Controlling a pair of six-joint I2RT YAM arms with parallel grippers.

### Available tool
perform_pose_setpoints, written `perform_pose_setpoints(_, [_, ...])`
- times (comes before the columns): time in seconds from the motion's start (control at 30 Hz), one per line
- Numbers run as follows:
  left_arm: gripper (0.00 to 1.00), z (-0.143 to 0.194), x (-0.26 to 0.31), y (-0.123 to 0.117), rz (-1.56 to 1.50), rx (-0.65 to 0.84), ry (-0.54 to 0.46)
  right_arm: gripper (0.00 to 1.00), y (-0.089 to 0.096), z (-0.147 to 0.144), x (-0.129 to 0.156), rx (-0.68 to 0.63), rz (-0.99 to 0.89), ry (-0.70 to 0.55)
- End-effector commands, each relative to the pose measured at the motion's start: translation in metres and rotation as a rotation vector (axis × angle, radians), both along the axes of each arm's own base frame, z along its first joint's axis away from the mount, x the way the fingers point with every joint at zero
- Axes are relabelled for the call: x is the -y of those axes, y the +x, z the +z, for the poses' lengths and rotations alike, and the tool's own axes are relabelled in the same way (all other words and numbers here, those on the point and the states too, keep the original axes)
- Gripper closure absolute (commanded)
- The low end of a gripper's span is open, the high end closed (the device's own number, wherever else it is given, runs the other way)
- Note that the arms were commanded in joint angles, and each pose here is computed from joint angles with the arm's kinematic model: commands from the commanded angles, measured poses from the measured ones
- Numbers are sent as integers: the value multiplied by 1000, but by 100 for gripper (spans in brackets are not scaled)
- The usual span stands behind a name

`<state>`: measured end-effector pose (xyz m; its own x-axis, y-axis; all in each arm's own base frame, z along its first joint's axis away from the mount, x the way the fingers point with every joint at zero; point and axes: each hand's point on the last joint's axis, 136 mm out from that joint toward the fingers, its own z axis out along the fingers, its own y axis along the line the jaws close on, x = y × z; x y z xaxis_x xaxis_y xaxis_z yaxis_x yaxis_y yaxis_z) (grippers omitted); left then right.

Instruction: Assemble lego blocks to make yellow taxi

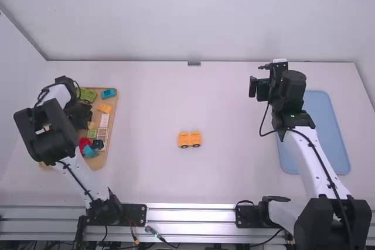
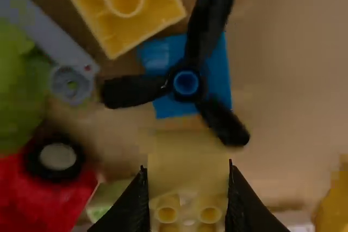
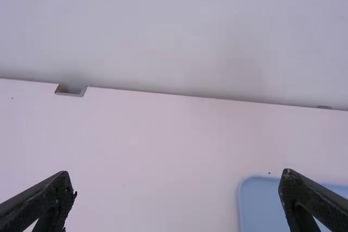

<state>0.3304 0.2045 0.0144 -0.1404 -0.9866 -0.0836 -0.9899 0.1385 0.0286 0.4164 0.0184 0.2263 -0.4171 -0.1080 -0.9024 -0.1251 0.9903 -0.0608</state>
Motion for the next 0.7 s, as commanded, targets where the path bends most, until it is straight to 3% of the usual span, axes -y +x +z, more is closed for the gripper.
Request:
perform_pose_setpoints(0.0, [98, 20, -4, 9, 109, 11, 19, 1, 6, 17, 0, 36, -2, 1])
perform_pose_setpoints(0.3, [98, 54, 28, 26, 74, 4, 17, 1, 6, 17, -3, 37, 7, 1])
perform_pose_setpoints(0.43, [98, 57, 58, 29, 96, -19, 83, 1, 6, 17, -3, 36, 6, 1])
perform_pose_setpoints(0.5, [98, 62, 86, 29, 92, -29, 139, 1, 6, 16, -3, 33, 6, 1])
perform_pose_setpoints(0.67, [97, 68, 153, 25, 97, -35, 162, 1, 6, 16, -3, 33, 6, 1])
